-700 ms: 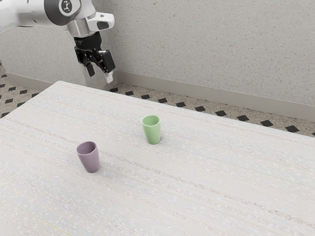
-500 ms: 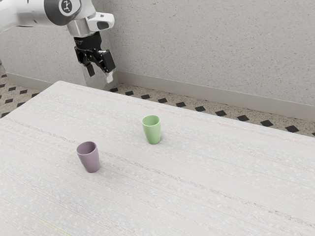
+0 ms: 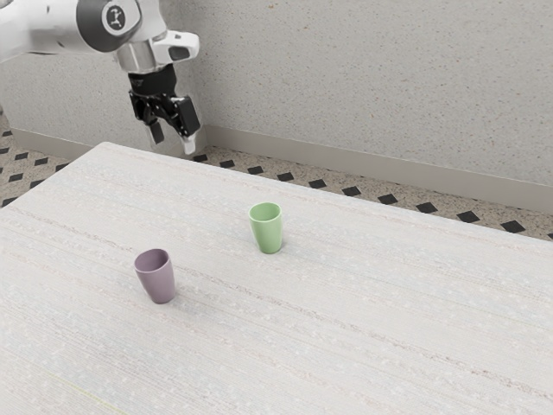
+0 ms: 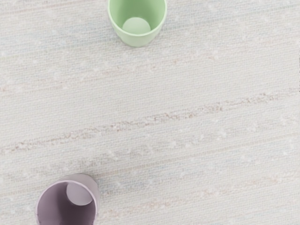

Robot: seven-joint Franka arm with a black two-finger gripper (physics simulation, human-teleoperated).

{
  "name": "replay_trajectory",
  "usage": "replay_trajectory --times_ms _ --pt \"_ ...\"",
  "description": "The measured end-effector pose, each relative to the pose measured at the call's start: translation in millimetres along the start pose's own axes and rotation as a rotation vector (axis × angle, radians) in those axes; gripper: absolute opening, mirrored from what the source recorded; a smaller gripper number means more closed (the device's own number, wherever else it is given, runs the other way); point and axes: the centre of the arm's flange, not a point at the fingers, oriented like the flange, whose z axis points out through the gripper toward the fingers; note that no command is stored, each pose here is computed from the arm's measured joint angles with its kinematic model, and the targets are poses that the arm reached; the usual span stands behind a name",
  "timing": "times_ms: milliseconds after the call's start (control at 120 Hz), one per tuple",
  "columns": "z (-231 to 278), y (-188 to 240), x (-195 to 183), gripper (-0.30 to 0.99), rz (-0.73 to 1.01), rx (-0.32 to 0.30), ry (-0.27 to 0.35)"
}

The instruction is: Place the left cup onto the right cup

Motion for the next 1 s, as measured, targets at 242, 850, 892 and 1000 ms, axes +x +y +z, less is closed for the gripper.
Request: replay_trajectory --times_ms 242,850,892,1000 --pt "35.4 -6.8 -25.0 0.69 -0.021 -0.039 -0.077" --pt "101.9 -22.9 -50.1 0.69 -0.018 0.057 -0.070" --pt "108.8 -22.6 -50.4 0.69 -0.021 0.055 -0.079" --pt "128.9 -22.8 -53.9 0.69 -0.032 0.042 -0.096"
